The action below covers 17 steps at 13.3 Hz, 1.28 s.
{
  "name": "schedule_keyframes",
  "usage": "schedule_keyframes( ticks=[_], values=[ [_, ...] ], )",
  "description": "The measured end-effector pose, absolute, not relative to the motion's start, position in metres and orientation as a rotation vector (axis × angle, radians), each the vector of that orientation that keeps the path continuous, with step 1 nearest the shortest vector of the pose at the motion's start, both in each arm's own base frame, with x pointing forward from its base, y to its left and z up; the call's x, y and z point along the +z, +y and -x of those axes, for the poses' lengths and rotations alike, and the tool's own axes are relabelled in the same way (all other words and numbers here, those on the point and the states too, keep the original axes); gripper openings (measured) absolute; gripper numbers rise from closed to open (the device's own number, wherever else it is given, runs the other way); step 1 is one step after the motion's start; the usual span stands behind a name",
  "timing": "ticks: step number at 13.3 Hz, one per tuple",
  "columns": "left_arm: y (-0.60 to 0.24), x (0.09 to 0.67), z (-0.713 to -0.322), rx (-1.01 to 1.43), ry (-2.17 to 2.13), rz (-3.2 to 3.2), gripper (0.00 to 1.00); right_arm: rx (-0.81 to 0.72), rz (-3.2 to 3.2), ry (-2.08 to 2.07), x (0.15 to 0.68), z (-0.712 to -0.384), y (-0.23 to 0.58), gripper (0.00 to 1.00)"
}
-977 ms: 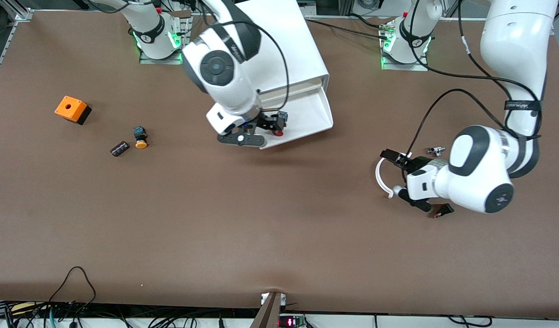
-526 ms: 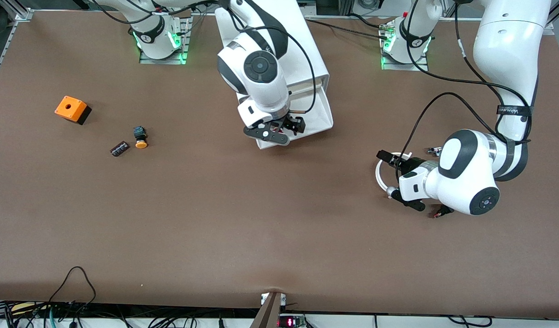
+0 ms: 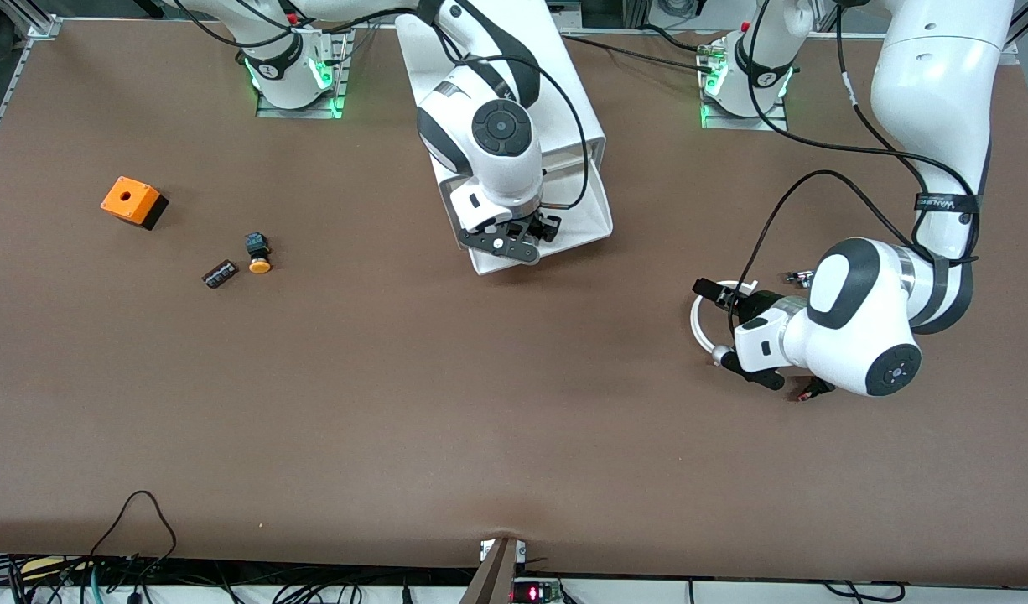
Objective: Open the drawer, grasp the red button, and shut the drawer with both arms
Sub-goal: 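Grasp the red button with the right gripper and lift it, then carry the red button away while the left gripper pushes the drawer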
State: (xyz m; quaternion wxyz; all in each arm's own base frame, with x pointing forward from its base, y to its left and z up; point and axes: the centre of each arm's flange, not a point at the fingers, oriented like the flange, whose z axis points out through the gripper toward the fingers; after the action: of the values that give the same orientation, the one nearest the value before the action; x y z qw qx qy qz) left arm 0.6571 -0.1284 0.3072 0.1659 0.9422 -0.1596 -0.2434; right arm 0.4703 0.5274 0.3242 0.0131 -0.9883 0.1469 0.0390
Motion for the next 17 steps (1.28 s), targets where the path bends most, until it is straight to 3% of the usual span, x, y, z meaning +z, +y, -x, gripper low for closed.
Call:
schedule_keyframes(
  ticks=[1, 2, 8, 12, 17],
  values=[
    [-0.128, 0.312, -0.659, -0.697, -0.407, -2.731, 1.0, 0.122, 3.088, 0.455, 0.321, -0.469, 0.526, 0.52],
    [-0.128, 0.315, -0.661, -0.706, -0.319, -2.777, 1.0, 0.119, 3.093, 0.453, 0.322, -0.469, 0.526, 0.39],
    [-0.135, 0.32, -0.661, -0.8, 0.427, -2.884, 1.0, 0.102, 3.113, 0.402, 0.36, -0.485, 0.508, 0.33],
    [-0.201, 0.344, -0.667, -0.548, 0.578, -2.925, 1.0, 0.176, 3.148, 0.207, 0.427, -0.538, 0.437, 0.33],
    [-0.312, 0.347, -0.642, -0.244, 0.69, -3.016, 1.0, 0.284, 3.093, -0.17, 0.474, -0.608, 0.275, 0.33]
  ],
)
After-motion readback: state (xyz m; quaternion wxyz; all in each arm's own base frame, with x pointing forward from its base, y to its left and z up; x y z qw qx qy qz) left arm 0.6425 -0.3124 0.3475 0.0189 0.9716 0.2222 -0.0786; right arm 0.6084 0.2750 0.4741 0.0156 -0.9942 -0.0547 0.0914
